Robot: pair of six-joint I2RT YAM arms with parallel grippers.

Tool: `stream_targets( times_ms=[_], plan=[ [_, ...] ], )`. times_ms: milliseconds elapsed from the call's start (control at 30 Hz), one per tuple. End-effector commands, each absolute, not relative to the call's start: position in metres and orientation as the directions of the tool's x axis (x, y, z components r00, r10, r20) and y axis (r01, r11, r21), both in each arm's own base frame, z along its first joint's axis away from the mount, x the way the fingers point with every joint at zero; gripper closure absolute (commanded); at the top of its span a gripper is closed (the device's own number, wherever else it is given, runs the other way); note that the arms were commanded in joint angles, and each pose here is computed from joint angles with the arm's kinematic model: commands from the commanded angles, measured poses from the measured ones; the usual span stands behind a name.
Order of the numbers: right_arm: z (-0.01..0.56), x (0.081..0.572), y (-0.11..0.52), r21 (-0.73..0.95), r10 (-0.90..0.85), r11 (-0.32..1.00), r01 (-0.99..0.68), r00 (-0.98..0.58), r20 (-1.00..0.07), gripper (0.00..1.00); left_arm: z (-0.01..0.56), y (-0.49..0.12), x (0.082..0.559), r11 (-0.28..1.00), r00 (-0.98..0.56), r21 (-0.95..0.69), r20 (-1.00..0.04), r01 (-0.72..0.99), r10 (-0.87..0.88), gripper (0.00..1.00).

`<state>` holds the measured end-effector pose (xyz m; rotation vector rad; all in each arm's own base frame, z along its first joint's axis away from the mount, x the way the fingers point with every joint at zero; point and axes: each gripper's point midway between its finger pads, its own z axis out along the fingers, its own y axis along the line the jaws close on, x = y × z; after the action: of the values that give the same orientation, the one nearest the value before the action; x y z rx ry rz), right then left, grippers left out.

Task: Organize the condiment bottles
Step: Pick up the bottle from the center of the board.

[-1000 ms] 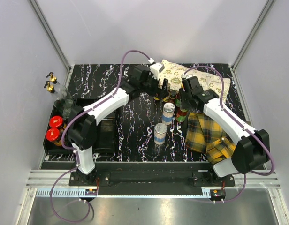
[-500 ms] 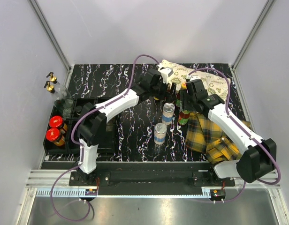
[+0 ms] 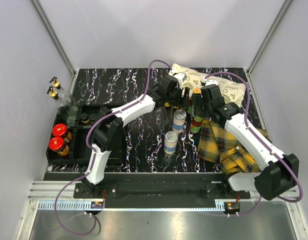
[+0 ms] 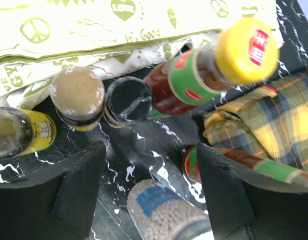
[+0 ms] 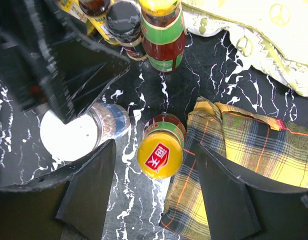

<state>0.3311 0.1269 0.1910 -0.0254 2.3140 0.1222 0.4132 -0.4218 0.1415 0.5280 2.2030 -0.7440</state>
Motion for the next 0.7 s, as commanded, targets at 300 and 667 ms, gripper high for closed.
stream_targets(
  times_ms=[300,667],
  plan=[
    [0.221,0.322,0.118,0.118,0.081,0.993,-0.022,-0.593,-0.801,0.27,0.148,-0.435,0.445,0.809,-0.560,-0.292,-0.827,0.510,0.054,0.35],
    [0.215,0.314,0.111,0.099,0.072,0.995,-0.012,-0.599,-0.797,0.27,0.153,-0.446,0.457,0.825,-0.499,-0.267,-0.867,0.498,0.020,0.36]
  ],
)
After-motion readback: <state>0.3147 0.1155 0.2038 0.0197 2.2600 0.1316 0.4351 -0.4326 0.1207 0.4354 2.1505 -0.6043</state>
